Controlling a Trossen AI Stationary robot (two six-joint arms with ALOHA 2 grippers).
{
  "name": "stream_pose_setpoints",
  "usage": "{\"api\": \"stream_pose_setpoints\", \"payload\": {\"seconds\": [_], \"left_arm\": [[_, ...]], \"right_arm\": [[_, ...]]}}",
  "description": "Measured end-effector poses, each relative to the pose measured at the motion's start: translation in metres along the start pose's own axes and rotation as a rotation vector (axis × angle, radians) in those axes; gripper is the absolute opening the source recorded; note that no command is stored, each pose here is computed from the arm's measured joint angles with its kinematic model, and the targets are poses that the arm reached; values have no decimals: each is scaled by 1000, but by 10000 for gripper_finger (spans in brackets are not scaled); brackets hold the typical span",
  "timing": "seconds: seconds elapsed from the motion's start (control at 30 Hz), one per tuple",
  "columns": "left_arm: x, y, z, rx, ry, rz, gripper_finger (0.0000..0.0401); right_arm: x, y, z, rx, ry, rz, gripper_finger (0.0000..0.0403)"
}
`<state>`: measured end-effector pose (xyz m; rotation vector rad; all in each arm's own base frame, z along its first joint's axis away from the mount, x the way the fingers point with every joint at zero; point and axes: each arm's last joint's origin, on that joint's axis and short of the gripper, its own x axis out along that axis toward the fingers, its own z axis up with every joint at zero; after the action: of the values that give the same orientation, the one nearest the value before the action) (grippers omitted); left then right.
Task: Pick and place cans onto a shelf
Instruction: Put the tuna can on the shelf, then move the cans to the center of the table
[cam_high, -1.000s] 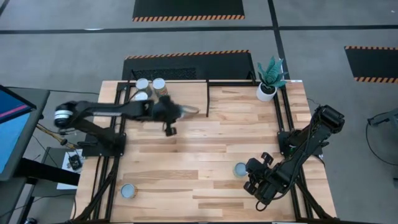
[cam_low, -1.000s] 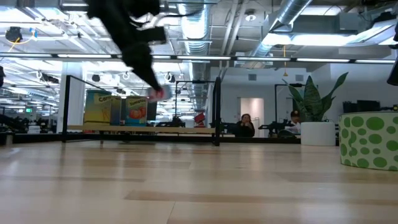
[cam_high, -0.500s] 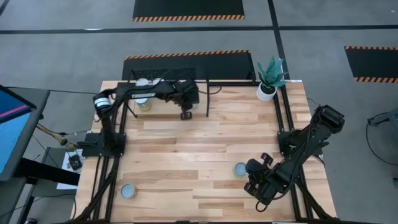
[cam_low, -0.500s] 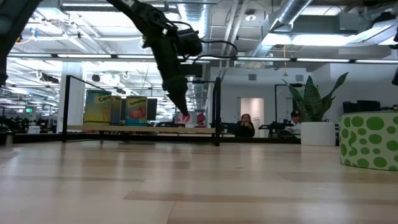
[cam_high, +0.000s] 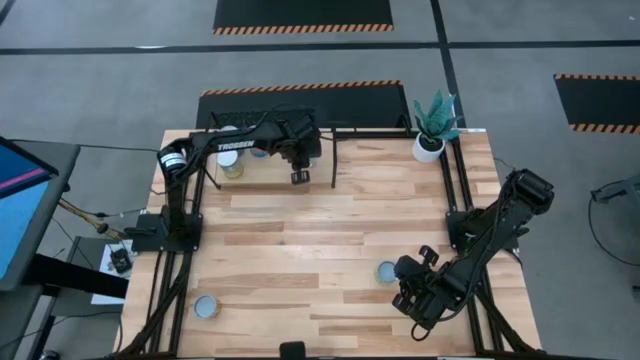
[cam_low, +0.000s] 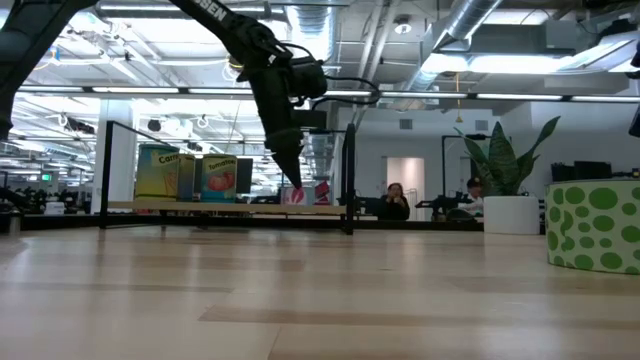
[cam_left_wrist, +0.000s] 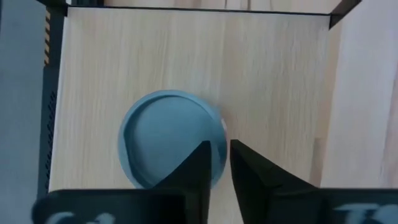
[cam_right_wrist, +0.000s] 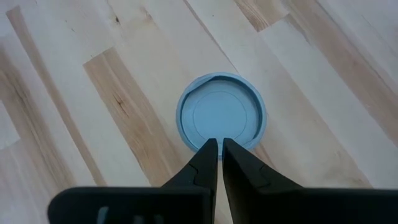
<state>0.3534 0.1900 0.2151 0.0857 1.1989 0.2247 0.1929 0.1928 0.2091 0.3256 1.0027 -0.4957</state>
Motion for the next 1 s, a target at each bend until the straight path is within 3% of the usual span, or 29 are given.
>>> {"api": "stream_pose_setpoints", "payload": {"seconds": [0.27, 0.47, 0.6, 0.8, 1.0], "left_arm": [[-7, -2, 1, -15, -7, 0, 91], [-49, -28, 13, -65, 83, -59, 98], [-73, -63, 13, -82, 195, -109, 98], [-94, -125, 1, 113, 239, -169, 98], [-109, -181, -35, 155, 259, -171, 98]], "right_arm": [[0, 0, 0, 1, 0, 2, 49], [0, 0, 0, 1, 16, 5, 49], [0, 0, 1, 5, 4, 3, 49], [4, 1, 8, -15, -10, 16, 49], [5, 0, 7, -24, 115, 23, 49]]}}
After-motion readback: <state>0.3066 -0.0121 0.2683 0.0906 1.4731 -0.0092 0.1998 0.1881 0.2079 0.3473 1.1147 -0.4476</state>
